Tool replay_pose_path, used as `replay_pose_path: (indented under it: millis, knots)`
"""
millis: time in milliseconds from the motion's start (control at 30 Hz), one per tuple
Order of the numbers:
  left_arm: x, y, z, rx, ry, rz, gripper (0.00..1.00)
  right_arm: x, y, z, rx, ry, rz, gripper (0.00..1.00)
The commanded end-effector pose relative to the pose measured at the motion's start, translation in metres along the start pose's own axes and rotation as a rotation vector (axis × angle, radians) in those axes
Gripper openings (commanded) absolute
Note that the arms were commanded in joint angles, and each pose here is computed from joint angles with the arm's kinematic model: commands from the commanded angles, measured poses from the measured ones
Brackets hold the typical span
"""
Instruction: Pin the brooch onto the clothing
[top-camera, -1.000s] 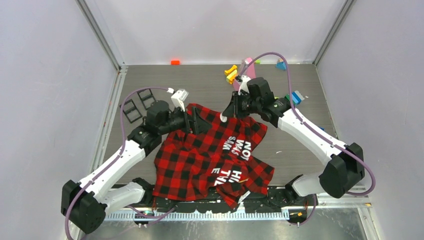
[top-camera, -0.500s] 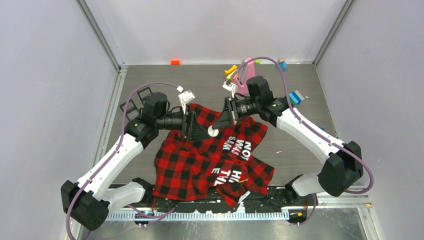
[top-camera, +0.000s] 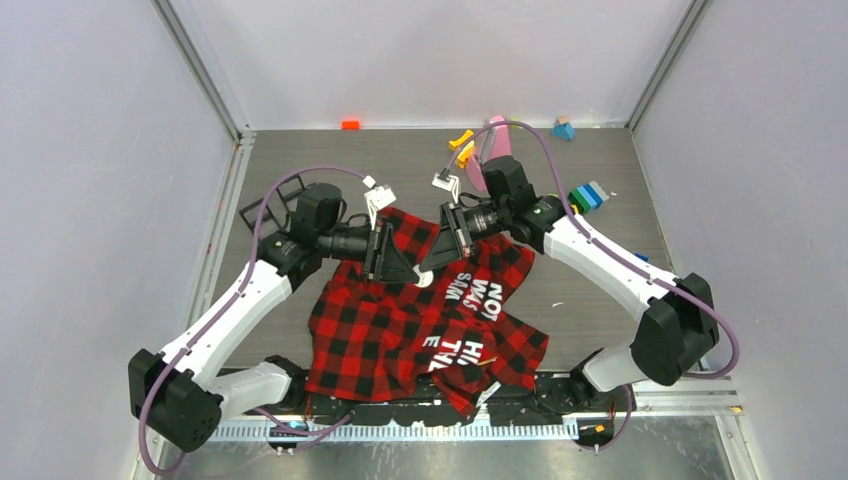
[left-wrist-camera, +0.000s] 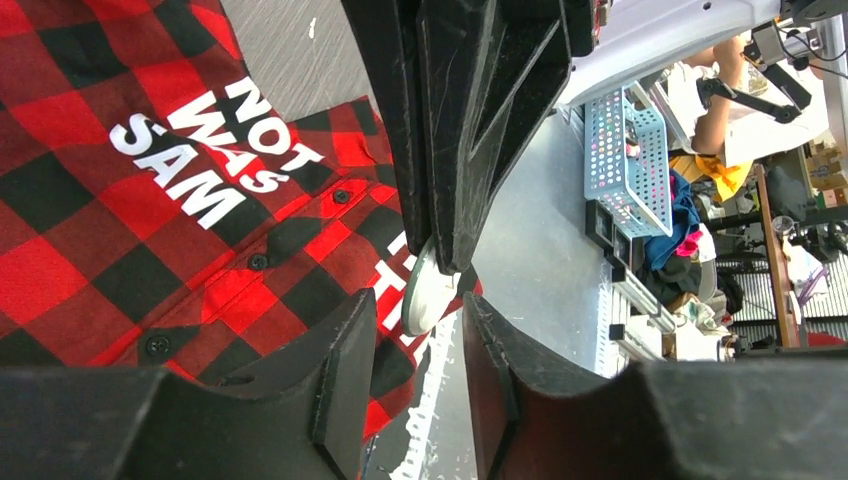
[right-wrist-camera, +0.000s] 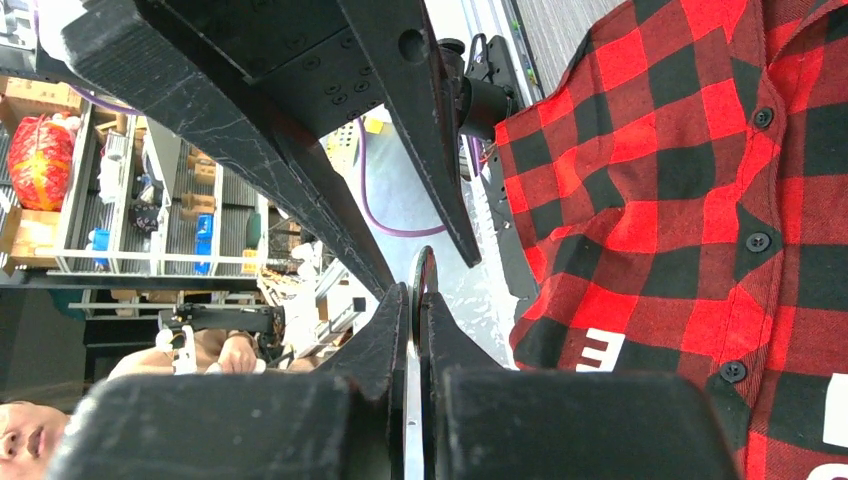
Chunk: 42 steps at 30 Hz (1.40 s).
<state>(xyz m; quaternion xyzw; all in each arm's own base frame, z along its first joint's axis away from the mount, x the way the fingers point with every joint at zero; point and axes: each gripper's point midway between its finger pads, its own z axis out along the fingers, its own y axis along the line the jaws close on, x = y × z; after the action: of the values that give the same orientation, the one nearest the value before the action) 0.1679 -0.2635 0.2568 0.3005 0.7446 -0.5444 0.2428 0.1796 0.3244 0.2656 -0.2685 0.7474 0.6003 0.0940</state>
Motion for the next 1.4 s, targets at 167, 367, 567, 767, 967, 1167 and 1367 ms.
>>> replay_pose_path:
  millis: [167,367,567,767,967,1167,1367]
  knots:
    - [-0.01,-0.016,-0.001,0.086,-0.007,0.042,0.04,-0.007,0.012,0.002,-0.027,0.018,-0.059,0.02]
    - [-0.012,-0.016,-0.002,0.07,-0.046,0.059,0.0,-0.023,0.007,-0.007,0.063,-0.089,-0.13,0.44]
    - [-0.044,-0.009,-0.005,-0.023,-0.237,0.059,0.0,-0.047,0.015,-0.024,0.061,-0.303,-0.168,0.57]
    - [-0.08,0.006,-0.014,-0.134,-0.448,-0.018,0.0,-0.057,0.021,-0.041,0.091,-0.492,-0.2,0.59]
    - [-0.087,-0.003,-0.009,-0.053,-0.47,-0.025,0.0,-0.057,0.015,-0.037,0.046,-0.523,-0.156,0.56]
    - [-0.084,-0.004,-0.01,-0.06,-0.456,-0.015,0.0,-0.057,0.012,-0.033,0.013,-0.516,-0.139,0.46]
    - [-0.083,-0.004,-0.012,-0.068,-0.452,-0.004,0.0,-0.058,0.006,-0.03,0.017,-0.513,-0.119,0.32]
